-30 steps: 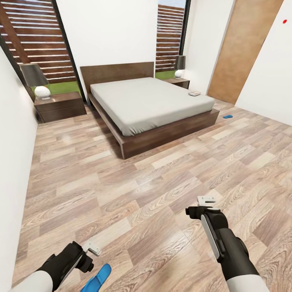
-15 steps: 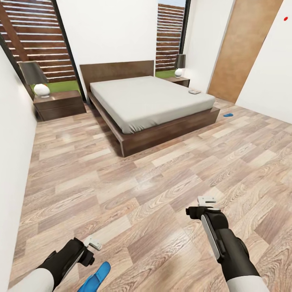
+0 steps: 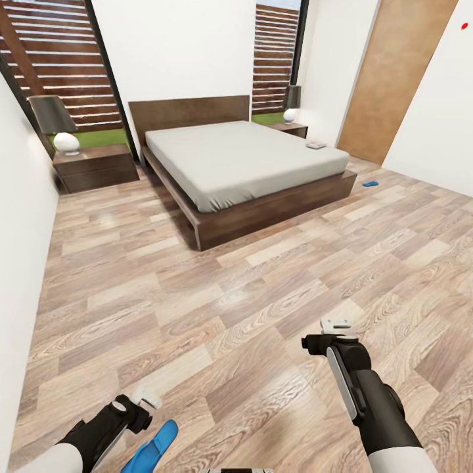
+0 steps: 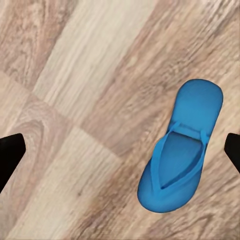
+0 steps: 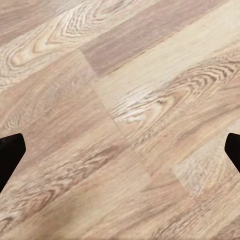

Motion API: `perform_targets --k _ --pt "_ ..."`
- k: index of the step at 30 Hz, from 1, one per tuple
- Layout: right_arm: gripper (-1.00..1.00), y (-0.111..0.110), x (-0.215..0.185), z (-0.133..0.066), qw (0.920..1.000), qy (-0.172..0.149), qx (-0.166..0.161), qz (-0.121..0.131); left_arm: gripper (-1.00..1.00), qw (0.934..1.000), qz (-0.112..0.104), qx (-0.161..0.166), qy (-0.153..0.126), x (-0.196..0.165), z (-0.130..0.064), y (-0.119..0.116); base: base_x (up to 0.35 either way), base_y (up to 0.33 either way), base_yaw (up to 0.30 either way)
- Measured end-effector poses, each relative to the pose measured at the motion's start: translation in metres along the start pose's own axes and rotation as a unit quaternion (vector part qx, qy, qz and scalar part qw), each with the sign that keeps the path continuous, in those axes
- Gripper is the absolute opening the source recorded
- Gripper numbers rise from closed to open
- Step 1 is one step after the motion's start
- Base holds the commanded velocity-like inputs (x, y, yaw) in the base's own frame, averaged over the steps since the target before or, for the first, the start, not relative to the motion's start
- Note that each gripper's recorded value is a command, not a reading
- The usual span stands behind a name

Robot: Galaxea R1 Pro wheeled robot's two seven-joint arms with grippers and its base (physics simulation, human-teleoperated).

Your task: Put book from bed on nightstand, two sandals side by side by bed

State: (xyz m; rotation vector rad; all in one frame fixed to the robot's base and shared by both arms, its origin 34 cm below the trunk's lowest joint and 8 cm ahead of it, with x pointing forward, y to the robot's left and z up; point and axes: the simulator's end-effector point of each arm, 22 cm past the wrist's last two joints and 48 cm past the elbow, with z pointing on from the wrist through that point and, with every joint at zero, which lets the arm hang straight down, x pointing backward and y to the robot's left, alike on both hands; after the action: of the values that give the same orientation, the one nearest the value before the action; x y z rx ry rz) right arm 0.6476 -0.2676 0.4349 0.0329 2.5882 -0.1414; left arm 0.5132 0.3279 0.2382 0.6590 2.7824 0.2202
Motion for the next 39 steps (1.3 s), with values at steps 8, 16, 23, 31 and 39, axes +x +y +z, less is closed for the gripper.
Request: perform_targets --k 8,16,23,31,39 --pt "1.00 0.001 0.013 0.012 1.0000 0.001 0.000 0.000 1.00 0.9999 0.011 0.004 -0.001 0.032 0.020 -0.008 0.000 0.000 0.000" --pt "1.00 0.003 0.025 0.024 1.0000 -0.001 0.000 0.000 1.00 0.9999 0.013 0.004 -0.008 0.039 0.036 -0.014 0.000 0.000 0.000" --pt "1.00 0.003 0.036 0.035 1.0000 -0.001 0.001 0.000 1.00 0.9999 0.016 -0.001 -0.006 0.050 0.050 -0.009 0.000 0.000 0.000" --pt "1.00 0.004 0.050 0.048 1.0000 0.001 0.001 0.000 1.00 0.9999 0.017 -0.001 -0.001 0.064 0.064 -0.009 0.000 0.000 0.000" --pt "1.00 0.004 0.063 0.053 0.9999 0.010 0.001 -0.001 1.00 0.9995 0.025 0.015 0.013 0.075 0.074 -0.023 0.000 0.000 0.000"
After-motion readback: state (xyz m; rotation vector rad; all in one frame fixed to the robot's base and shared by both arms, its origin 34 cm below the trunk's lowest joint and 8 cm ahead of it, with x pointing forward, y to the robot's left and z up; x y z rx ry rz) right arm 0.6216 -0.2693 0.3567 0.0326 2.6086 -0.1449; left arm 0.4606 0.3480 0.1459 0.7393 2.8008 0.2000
